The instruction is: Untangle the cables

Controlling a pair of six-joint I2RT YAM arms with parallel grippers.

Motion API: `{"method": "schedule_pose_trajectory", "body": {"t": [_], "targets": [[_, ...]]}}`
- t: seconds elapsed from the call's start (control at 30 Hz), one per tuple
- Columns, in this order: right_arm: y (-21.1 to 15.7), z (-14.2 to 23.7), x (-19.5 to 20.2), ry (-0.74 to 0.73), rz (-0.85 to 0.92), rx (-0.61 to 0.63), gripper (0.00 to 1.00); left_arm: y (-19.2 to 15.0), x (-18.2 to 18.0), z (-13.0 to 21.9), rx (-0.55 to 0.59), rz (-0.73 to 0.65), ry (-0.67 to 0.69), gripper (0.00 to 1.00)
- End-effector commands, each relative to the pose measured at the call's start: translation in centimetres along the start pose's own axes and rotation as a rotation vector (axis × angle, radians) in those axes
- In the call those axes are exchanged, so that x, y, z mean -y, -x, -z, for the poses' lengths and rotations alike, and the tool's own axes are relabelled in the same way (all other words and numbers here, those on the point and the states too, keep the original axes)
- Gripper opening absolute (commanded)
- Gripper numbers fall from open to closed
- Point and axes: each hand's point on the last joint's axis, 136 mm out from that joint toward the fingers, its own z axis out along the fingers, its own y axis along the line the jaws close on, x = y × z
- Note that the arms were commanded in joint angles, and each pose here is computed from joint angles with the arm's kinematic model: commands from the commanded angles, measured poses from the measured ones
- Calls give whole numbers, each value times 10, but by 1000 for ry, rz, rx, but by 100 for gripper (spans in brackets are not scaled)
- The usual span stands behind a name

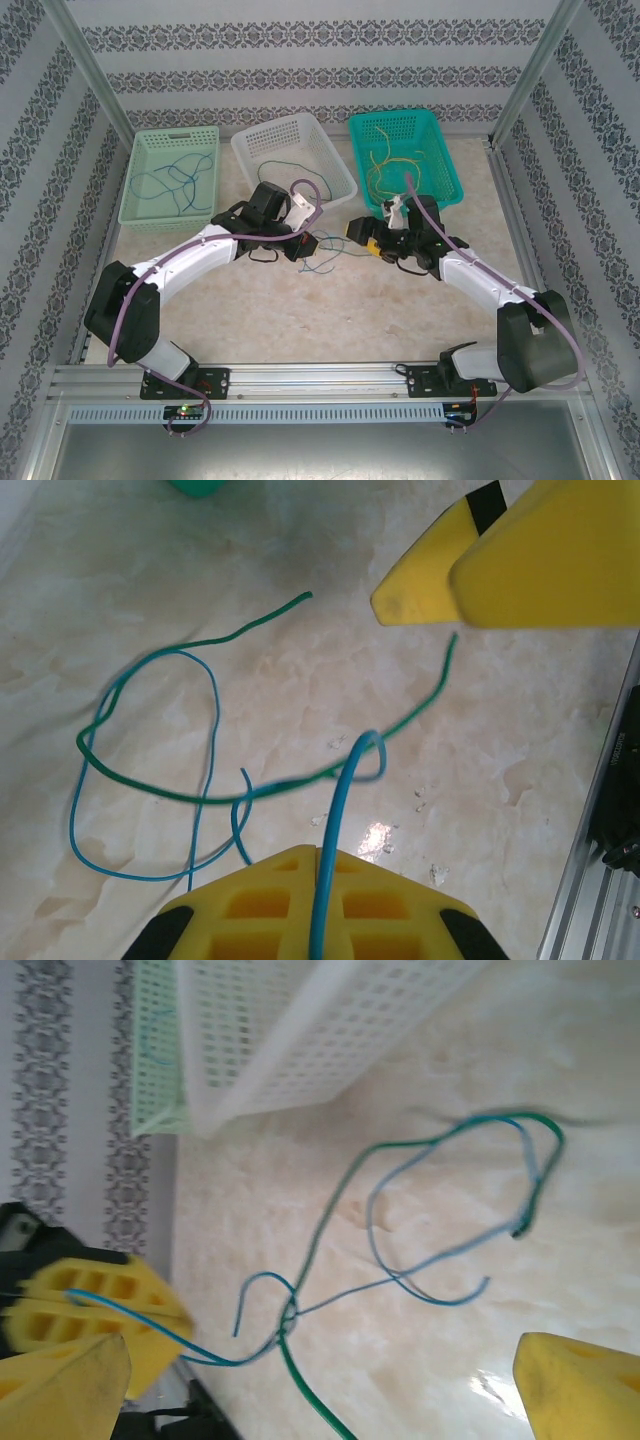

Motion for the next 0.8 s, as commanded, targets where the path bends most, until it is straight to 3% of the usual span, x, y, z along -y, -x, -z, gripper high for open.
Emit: {"method": "schedule_pose_trajectory", "body": {"t": [0.0,0.1,0.2,0.33,0.77], "targets": [[-11,1,39,-187,14,-46,92,10,7,1,17,4,-14,1],[-14,-7,54,-223,-32,-69,83,11,8,1,21,5,-19,1],[-1,-8,70,-289,-38,1,73,10,7,3,15,7,-11,1],[12,-12,72,-296,-36,32,71,4,8,5,8,6,-10,1],[29,-55,65,-213,-110,-44,59,-2,12,5,7,-4,-36,2]]}}
